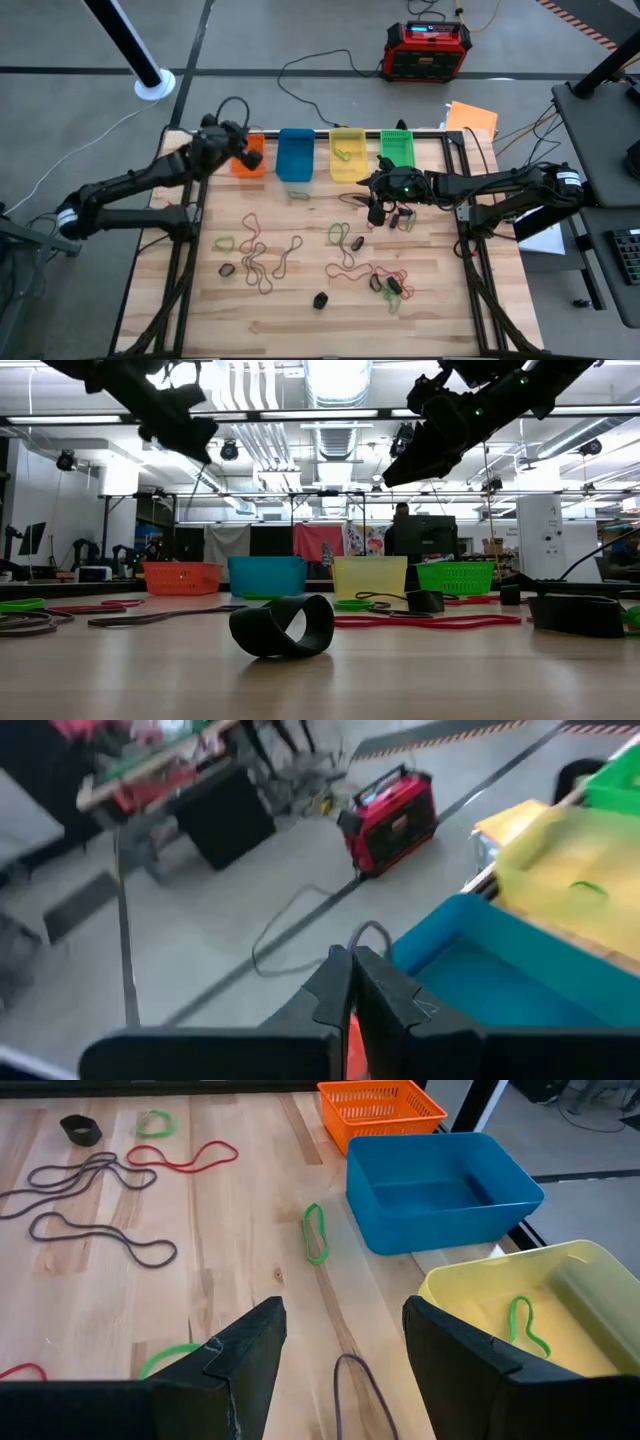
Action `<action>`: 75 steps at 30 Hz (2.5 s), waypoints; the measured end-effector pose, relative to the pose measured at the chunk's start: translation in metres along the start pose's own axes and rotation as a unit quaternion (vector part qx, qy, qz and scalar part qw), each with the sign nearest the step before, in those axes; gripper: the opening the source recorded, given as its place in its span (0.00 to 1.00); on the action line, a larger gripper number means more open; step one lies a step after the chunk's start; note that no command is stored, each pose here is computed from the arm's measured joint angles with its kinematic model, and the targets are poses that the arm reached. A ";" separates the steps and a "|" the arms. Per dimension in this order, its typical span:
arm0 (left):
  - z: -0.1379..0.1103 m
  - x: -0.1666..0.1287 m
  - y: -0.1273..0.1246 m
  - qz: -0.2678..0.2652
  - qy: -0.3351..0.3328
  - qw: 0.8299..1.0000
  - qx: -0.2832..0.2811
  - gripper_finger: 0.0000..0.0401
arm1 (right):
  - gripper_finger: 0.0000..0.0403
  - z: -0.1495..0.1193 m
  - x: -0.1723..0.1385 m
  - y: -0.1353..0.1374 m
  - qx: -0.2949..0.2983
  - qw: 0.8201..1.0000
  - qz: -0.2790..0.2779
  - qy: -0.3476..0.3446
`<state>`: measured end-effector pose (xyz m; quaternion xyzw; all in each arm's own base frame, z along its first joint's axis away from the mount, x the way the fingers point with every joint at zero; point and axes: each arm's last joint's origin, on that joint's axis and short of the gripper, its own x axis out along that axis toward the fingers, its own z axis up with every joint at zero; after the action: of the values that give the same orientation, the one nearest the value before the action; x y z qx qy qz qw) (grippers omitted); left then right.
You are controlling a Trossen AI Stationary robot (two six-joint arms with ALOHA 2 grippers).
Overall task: Sort rubber bands into baskets
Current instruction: Put the violet rubber band into the orange bin
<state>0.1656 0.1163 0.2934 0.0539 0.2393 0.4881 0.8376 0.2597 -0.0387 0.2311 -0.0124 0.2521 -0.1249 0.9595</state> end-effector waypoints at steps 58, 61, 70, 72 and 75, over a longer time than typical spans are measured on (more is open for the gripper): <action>-0.054 0.066 -0.017 -0.009 0.226 0.973 -0.038 0.36 | 0.49 -0.007 0.005 0.001 0.043 0.999 0.000 0.017; -0.045 0.052 -0.027 -0.037 0.199 0.979 -0.028 0.36 | 0.49 -0.007 0.005 0.001 0.055 0.998 0.000 0.020; -0.036 -0.009 -0.078 -0.350 0.122 0.921 0.115 0.36 | 0.49 -0.016 0.004 0.001 0.087 0.994 -0.004 0.068; -0.036 -0.021 -0.086 -0.401 0.107 0.901 0.129 0.36 | 0.49 -0.021 0.003 0.001 0.094 0.991 -0.007 0.090; -0.036 -0.033 -0.096 -0.427 0.094 0.888 0.145 0.36 | 0.49 -0.027 0.002 0.000 0.106 0.986 -0.035 0.120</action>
<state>0.2122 0.0334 0.2421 0.0213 0.3845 0.0464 0.9217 0.2479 -0.0384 0.2068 0.0952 0.3503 -0.1853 0.9132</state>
